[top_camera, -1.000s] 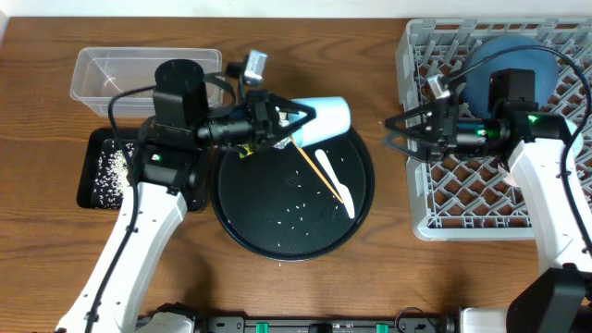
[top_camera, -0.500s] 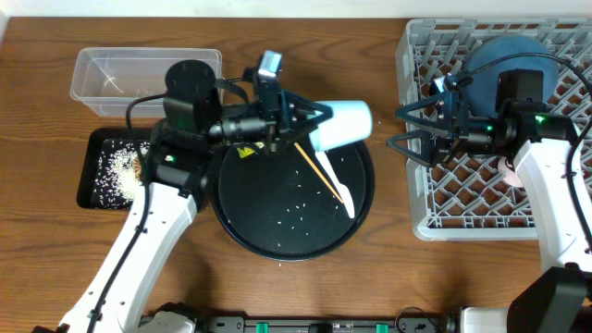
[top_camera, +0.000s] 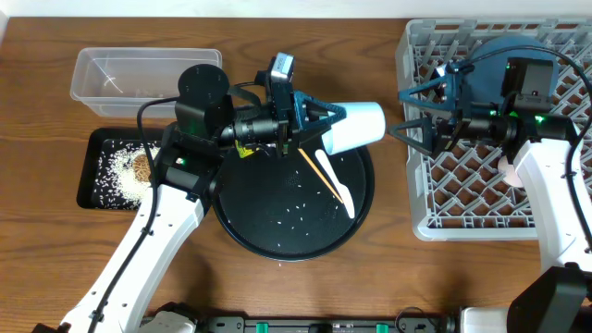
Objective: Sort waste into correct bins and load items into the dishwasher rack
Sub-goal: 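Grasp the light blue cup with the right gripper from the left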
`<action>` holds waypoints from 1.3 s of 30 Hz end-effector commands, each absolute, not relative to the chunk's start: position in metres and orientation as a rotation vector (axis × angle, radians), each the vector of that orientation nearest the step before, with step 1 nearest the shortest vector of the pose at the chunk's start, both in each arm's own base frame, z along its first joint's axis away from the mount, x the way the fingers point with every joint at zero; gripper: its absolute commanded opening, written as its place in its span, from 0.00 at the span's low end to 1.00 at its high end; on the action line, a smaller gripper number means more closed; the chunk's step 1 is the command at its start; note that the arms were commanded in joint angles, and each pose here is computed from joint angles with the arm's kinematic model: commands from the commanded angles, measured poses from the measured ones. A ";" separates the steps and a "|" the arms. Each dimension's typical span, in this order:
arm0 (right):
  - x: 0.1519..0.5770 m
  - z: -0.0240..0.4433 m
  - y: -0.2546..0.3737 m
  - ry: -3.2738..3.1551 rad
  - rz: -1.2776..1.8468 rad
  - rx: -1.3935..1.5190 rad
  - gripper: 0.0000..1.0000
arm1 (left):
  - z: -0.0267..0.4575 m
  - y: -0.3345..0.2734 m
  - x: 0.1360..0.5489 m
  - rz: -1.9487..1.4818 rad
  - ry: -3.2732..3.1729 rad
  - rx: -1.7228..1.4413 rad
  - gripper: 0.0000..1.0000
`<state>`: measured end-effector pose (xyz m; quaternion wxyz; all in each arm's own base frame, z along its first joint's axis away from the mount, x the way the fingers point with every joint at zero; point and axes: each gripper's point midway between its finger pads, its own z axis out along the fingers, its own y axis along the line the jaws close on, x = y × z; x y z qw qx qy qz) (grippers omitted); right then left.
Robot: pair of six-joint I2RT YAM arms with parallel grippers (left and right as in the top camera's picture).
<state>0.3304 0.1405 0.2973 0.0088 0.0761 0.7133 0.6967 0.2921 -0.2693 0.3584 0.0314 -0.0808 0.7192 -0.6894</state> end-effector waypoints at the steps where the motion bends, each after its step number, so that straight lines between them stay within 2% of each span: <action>1: 0.331 0.300 0.140 2.256 2.258 0.358 0.99 | 0.359 -0.274 0.296 -2.106 2.197 -0.255 0.06; 9: 0.335 0.319 0.154 2.291 2.291 0.338 0.99 | 0.350 -0.279 0.304 -2.091 2.197 -0.235 0.06; 15: 0.335 0.339 0.164 2.306 2.303 0.302 0.99 | 0.373 -0.281 0.307 -2.132 2.080 -0.143 0.06; 30: 0.329 0.336 0.189 2.357 2.305 0.301 0.99 | 0.375 -0.282 0.310 -2.146 2.058 -0.125 0.06; 39: 0.325 0.337 0.195 2.371 2.316 0.277 0.82 | 0.367 -0.284 0.315 -2.140 2.074 -0.137 0.06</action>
